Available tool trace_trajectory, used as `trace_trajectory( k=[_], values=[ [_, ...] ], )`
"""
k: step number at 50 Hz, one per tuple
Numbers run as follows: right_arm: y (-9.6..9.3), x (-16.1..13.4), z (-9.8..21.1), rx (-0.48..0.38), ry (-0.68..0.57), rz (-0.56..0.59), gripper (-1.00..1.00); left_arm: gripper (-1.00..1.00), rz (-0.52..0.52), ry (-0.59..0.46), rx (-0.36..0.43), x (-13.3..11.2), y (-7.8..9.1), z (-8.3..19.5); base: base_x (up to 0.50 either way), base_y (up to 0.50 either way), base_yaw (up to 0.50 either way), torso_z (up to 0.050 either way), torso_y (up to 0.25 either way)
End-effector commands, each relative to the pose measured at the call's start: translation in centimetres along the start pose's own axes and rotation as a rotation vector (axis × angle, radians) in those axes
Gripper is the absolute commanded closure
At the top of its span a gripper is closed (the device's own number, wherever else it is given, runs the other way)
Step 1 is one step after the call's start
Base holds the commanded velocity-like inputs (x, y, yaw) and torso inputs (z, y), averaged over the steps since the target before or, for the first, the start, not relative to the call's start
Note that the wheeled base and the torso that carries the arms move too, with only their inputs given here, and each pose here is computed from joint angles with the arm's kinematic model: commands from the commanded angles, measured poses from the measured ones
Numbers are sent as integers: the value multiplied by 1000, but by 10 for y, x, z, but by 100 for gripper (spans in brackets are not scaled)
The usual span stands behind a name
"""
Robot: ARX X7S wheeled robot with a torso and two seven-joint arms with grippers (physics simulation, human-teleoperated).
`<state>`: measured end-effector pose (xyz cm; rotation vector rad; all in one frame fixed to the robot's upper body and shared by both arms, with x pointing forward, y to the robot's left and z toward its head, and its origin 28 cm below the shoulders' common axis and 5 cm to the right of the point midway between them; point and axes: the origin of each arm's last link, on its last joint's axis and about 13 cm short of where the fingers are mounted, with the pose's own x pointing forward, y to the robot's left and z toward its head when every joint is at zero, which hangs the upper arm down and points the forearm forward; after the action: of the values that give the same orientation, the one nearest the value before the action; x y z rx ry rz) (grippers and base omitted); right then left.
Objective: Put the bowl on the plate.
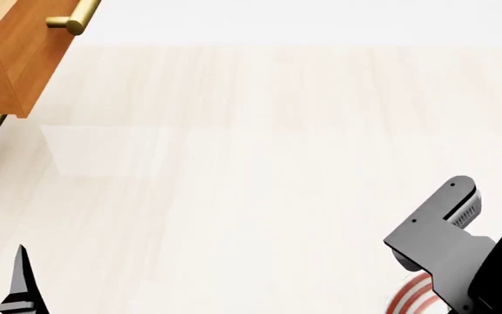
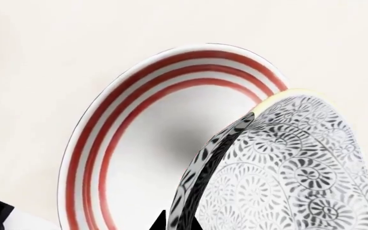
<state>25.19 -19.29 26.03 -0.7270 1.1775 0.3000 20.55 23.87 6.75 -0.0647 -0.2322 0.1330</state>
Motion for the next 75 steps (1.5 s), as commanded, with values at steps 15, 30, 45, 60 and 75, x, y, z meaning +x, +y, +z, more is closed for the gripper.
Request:
trace_trajectory(
  k=[15, 30, 45, 60, 75],
  values=[
    [-3, 5, 3, -3, -21, -19, 100, -100, -2, 1, 1, 0, -1, 0, 0, 0, 0, 0, 1],
    [-1, 8, 4, 5, -54, 19, -100, -100, -3, 0, 1, 0, -1, 0, 0, 0, 0, 0, 0],
    [3, 2, 2, 11, -152, 66, -100, -100, -6, -4, 2, -2, -1, 1, 0, 0, 0, 0, 0],
    [4, -2, 1, 6, -195, 75, -100, -100, -5, -10, 2, -2, -1, 3, 0, 0, 0, 0, 0],
    [3, -23, 2, -8, -302, 18, -100, -100, -7, -10, 2, -2, -1, 2, 0, 0, 0, 0, 0]
  ],
)
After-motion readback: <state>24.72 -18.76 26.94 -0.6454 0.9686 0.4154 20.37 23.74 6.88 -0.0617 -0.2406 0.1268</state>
